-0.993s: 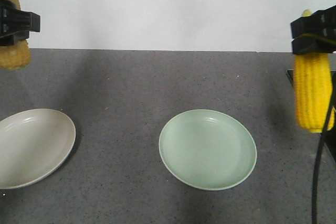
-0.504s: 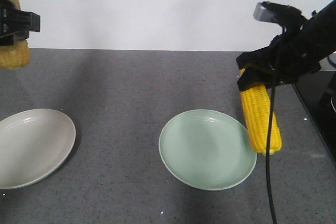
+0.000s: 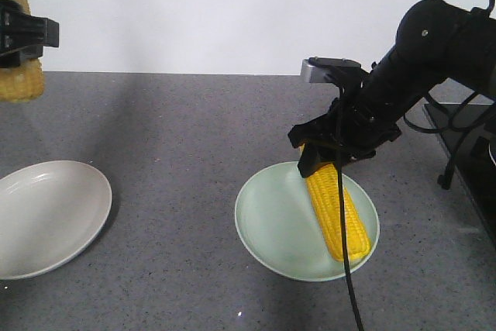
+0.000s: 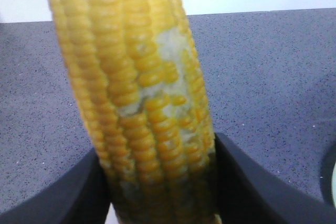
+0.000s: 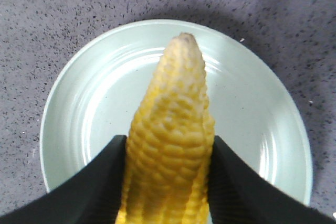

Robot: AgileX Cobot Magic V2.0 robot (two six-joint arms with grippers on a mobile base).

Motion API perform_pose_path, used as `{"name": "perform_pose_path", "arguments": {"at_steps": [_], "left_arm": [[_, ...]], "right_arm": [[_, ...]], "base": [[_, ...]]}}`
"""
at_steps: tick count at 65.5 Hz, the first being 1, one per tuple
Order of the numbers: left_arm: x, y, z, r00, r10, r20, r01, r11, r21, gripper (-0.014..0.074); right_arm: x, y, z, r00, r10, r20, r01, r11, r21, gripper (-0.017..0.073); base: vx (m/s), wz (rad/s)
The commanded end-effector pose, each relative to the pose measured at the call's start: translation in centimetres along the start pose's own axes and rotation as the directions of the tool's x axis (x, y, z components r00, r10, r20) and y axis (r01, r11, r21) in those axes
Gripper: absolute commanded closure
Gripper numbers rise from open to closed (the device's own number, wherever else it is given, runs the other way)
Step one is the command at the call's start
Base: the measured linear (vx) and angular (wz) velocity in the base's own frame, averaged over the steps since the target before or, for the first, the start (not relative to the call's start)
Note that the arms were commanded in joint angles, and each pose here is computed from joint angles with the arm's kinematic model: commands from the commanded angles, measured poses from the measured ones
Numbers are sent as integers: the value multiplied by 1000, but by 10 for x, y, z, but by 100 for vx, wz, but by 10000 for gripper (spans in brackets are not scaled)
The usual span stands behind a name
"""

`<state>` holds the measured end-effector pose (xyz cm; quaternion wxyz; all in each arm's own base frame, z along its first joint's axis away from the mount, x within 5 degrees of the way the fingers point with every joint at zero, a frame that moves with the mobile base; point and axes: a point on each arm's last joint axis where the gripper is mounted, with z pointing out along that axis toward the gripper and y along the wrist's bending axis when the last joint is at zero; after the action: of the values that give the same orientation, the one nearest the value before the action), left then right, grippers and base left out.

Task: Distribute corn equally
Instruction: 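Lower the right gripper's corn onto the pale green plate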

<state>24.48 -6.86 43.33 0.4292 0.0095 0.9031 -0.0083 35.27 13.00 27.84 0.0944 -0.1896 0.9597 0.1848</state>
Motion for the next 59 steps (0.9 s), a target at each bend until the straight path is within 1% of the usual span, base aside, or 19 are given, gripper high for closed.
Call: {"name": "perform_pose_path", "arguments": {"at_steps": [1,15,25,59], "left_arm": [[-11,2,-15,994,-10,108,8,1000,19,447],[-11,2,-15,994,-10,108,8,1000,19,447],[-12,2,-15,994,-10,108,8,1000,19,447],[-12,2,-15,994,-10,109,8,1000,20,447]], "right_arm": [[-4,9,-17,997,-8,75,8,1000,-13,370],[-6,7,-10,998,0,62,1,1000,-16,361],[-6,6,-8,998,1,56,0,1000,-14,328],[-7,5,-7,998,5,60,-4,1000,-11,98]], "base": [[0,0],[0,0],[0,0],[0,0]]}}
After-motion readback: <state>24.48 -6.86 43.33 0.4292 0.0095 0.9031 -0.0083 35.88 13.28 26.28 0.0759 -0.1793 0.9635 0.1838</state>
